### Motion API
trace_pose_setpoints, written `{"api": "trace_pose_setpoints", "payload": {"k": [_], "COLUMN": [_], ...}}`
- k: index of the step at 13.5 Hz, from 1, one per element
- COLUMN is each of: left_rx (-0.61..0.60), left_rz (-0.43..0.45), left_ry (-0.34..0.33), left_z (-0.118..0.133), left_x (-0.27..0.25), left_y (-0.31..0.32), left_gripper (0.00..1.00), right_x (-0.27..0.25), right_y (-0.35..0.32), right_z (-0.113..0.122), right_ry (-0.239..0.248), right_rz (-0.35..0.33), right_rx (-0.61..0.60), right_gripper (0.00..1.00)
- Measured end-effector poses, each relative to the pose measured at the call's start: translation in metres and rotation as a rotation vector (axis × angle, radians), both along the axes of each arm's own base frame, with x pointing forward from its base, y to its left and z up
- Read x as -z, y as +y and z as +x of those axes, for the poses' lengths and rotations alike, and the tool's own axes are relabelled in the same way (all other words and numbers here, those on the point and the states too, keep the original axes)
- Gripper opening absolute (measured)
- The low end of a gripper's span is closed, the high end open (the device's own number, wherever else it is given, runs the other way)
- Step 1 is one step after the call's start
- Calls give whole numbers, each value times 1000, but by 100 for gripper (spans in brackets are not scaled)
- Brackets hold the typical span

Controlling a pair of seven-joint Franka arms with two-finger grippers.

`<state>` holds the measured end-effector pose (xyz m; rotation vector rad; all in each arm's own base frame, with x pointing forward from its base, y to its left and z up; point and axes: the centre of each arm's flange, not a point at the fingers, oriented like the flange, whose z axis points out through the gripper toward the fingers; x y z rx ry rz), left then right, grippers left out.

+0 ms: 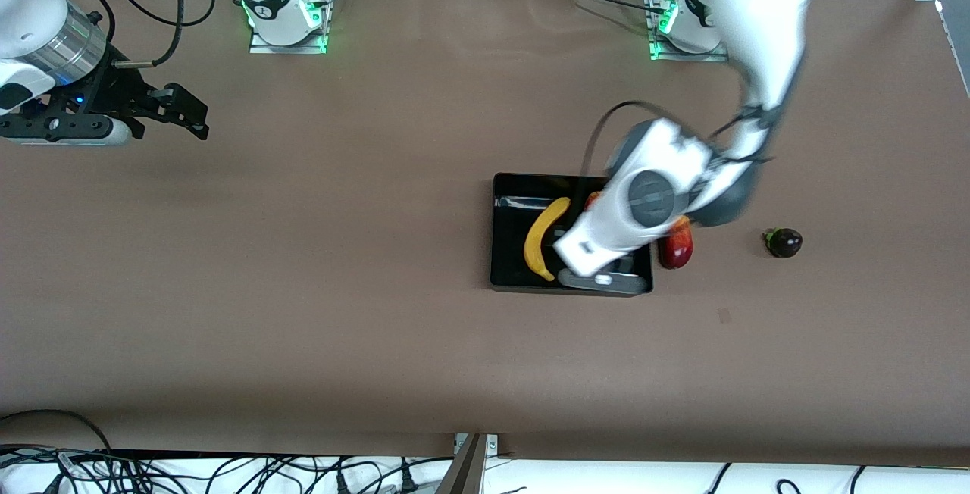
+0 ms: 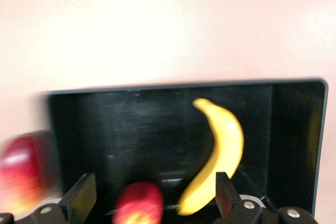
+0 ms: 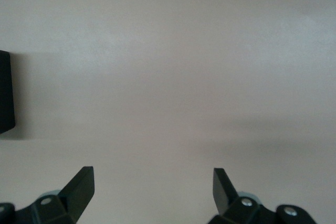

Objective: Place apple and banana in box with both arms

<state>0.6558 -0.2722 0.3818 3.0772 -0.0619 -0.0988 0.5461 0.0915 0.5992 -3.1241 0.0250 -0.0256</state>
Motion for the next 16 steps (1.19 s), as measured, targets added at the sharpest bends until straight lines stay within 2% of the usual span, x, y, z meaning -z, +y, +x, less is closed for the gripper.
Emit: {"api": "trace_pose_setpoints", "payload": {"k": [3, 7, 9, 13, 16], "left_rx": [-11, 70, 54, 1, -29], "left_rz": [36, 66, 76, 69, 66], "left_ry": [-11, 4, -14, -7, -6], "left_z": [-9, -37, -49, -90, -106], "left_x": [-94, -174, -203, -214, -203], "left_y": [70, 144, 186, 220, 231], "left_gripper": [100, 100, 100, 100, 100], "right_x": [0, 0, -1, -1, -1], "right_y": [1, 1, 1, 2, 2], "right_z": [0, 0, 0, 0, 0], "right_ry": [0, -1, -1, -1, -1], "right_rz": [0, 0, 0, 0, 0], "right_rx": [-1, -2, -2, -3, -4], "right_gripper": [100, 100, 100, 100, 100]}}
